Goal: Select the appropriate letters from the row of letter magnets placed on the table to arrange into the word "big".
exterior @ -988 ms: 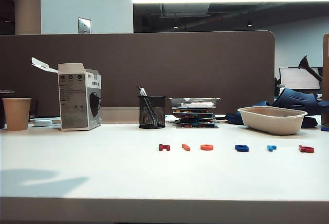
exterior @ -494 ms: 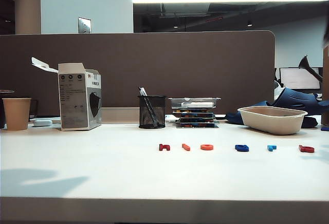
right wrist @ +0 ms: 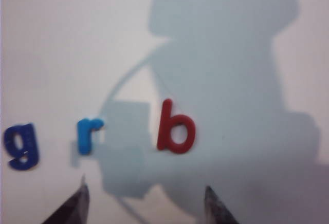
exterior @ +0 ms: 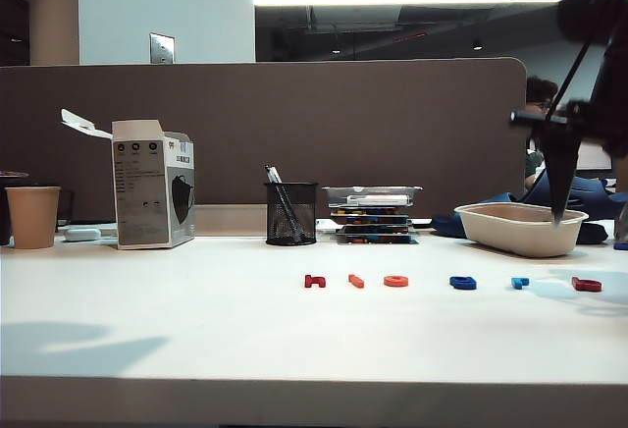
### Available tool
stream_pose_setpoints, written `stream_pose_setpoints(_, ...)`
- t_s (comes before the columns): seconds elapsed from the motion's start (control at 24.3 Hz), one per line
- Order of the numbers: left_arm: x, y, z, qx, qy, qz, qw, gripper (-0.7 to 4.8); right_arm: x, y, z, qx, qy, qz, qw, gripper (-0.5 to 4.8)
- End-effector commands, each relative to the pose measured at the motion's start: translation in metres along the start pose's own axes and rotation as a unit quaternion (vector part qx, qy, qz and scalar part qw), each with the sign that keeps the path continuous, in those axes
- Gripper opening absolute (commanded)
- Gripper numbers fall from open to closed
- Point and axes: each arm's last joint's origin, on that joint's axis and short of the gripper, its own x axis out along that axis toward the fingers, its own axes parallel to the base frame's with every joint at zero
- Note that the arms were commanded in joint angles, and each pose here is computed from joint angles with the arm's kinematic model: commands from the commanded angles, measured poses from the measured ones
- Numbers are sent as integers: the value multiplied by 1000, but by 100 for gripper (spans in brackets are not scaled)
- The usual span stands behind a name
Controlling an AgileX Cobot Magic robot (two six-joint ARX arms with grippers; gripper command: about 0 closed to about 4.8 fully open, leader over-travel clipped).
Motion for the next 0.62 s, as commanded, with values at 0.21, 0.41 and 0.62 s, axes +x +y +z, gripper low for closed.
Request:
stream_pose_setpoints(0.21,-1,0,1,-1,-5,-2,1000,-5,25,1,6,3,-5,-14,1000,279)
stream_pose_setpoints(0.41,-1,0,1,-1,-5,-2,1000,-5,39,0,7,3,1,-29,1000,279)
stream_pose_setpoints(0.62,-1,0,1,-1,-6,-2,1000,-5,49,-1,7,4,7,-37,999,279)
